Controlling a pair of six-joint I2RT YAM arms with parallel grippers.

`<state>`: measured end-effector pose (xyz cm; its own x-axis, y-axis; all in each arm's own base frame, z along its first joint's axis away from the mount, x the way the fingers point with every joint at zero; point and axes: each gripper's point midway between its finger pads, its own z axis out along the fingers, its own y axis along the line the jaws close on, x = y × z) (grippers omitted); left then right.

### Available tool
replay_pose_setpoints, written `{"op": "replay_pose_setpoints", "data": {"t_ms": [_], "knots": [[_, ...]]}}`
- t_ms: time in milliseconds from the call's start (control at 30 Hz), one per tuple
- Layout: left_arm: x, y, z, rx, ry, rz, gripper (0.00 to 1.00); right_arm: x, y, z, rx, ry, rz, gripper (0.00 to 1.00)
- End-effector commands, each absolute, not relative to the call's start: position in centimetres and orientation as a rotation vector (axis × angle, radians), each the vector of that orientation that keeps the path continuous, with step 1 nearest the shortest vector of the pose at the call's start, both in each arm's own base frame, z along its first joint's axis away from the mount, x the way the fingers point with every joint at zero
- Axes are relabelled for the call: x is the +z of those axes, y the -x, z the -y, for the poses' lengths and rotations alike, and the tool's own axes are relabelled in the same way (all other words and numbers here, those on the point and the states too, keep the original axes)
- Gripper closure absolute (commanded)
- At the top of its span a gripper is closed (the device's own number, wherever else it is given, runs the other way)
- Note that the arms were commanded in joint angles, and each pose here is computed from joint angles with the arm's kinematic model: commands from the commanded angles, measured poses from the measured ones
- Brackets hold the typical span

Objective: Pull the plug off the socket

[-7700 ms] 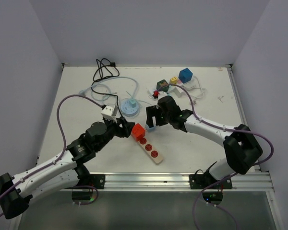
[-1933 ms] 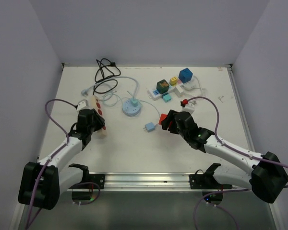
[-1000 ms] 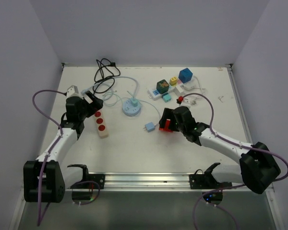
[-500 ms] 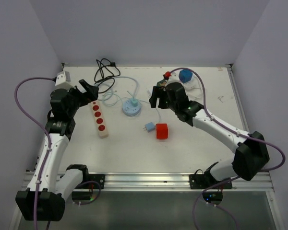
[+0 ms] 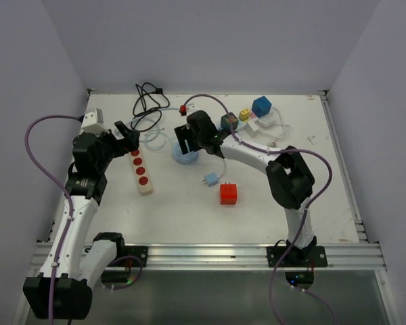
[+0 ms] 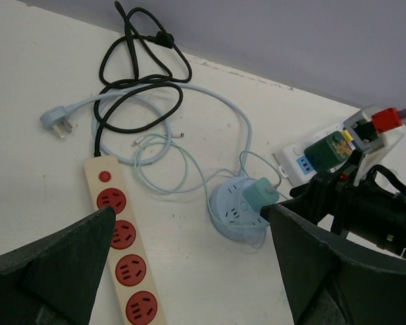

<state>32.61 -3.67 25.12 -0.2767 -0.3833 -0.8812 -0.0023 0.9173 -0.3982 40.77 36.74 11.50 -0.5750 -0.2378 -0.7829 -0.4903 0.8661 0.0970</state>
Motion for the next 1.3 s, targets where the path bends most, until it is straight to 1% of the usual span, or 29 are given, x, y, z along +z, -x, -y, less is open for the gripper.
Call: {"op": "replay_pose_setpoints", "data": {"t_ms": [0,100,167,200,233,267,300,333,400,433,500,533,567,633,700,733,767,833,900,967,1000,1067,1100,1133,1167,1200,1267], "knots": [[25.5,-32.5,3.9,-0.383,0.236,-1.811,0.00,11.0,-42.2,-37.0,0.313,0.573,-2.189,0.24],[25.4,-32.4,4.3,-0.403,0.228,-1.813,0.01,9.6,-42.7,-37.0,0.289,0.569,-2.193,0.26],[25.2,-32.5,4.5,-0.417,0.223,-1.815,0.00,8.4,-42.7,-37.1,0.289,0.572,-2.202,0.33],[25.0,-32.4,4.8,-0.433,0.213,-1.820,0.00,8.3,-42.9,-37.3,0.297,0.568,-2.193,0.38],[24.9,-32.4,4.9,-0.439,0.214,-1.823,0.00,8.1,-42.9,-37.4,0.297,0.567,-2.195,0.44],[24.9,-32.5,5.0,-0.445,0.209,-1.824,0.00,7.8,-43.1,-37.4,0.289,0.561,-2.197,0.47],[24.8,-32.5,5.0,-0.447,0.209,-1.827,0.00,7.9,-43.2,-37.5,0.293,0.555,-2.195,0.53],[24.8,-32.5,5.0,-0.446,0.209,-1.829,0.00,8.0,-43.2,-37.5,0.292,0.549,-2.192,0.66],[24.6,-32.5,5.1,-0.450,0.209,-1.832,0.00,8.6,-43.1,-37.4,0.303,0.539,-2.179,0.75],[24.4,-32.5,5.2,-0.460,0.210,-1.831,0.00,8.7,-43.0,-37.4,0.305,0.540,-2.177,0.84],[24.0,-32.4,5.9,-0.503,0.195,-1.838,0.01,9.9,-42.9,-37.3,0.312,0.537,-2.160,0.92],[23.5,-32.3,6.2,-0.531,0.203,-1.848,0.01,10.5,-42.8,-37.3,0.323,0.540,-2.152,0.99],[23.4,-32.4,6.6,-0.555,0.200,-1.844,0.01,10.7,-42.4,-37.3,0.330,0.547,-2.151,1.00],[22.0,-32.1,7.7,-0.632,0.200,-1.874,0.01,13.0,-41.7,-37.5,0.379,0.541,-2.122,1.00],[20.2,-31.8,8.7,-0.697,0.213,-1.914,0.02,14.0,-40.8,-37.2,0.420,0.513,-2.118,1.00],[20.0,-31.7,9.1,-0.719,0.206,-1.904,0.02,15.9,-40.5,-36.9,0.446,0.486,-2.093,1.00],[20.0,-31.8,9.5,-0.743,0.201,-1.885,0.02,15.5,-39.5,-36.6,0.464,0.486,-2.110,1.00],[18.5,-31.1,10.8,-0.795,0.212,-1.908,0.02,16.8,-38.8,-36.6,0.537,0.437,-2.083,1.00],[18.3,-31.0,12.3,-0.814,0.192,-1.899,0.02,18.1,-37.4,-36.6,0.641,0.400,-2.058,1.00],[17.8,-30.9,13.5,-0.832,0.186,-1.912,0.02,17.8,-35.9,-36.3,0.690,0.396,-2.073,1.00],[17.2,-30.8,14.2,-0.844,0.176,-1.935,0.02,18.3,-35.9,-36.5,0.719,0.375,-2.051,1.00],[16.8,-30.7,14.6,-0.856,0.178,-1.949,0.02,17.6,-35.8,-36.1,0.704,0.371,-2.065,1.00],[16.7,-30.6,14.7,-0.858,0.174,-1.953,0.02,17.0,-36.0,-35.9,0.676,0.383,-2.070,0.97],[16.5,-30.6,14.6,-0.852,0.173,-1.957,0.02,17.1,-36.3,-36.0,0.662,0.394,-2.067,0.74],[16.9,-30.5,14.5,-0.844,0.170,-1.943,0.02,17.0,-36.5,-36.0,0.646,0.416,-2.064,0.59],[17.2,-30.5,14.3,-0.831,0.169,-1.933,0.02,15.8,-37.0,-36.3,0.610,0.448,-2.078,0.37],[17.8,-30.3,13.9,-0.800,0.154,-1.920,0.02,16.2,-38.2,-36.6,0.568,0.461,-2.078,0.31]]}}
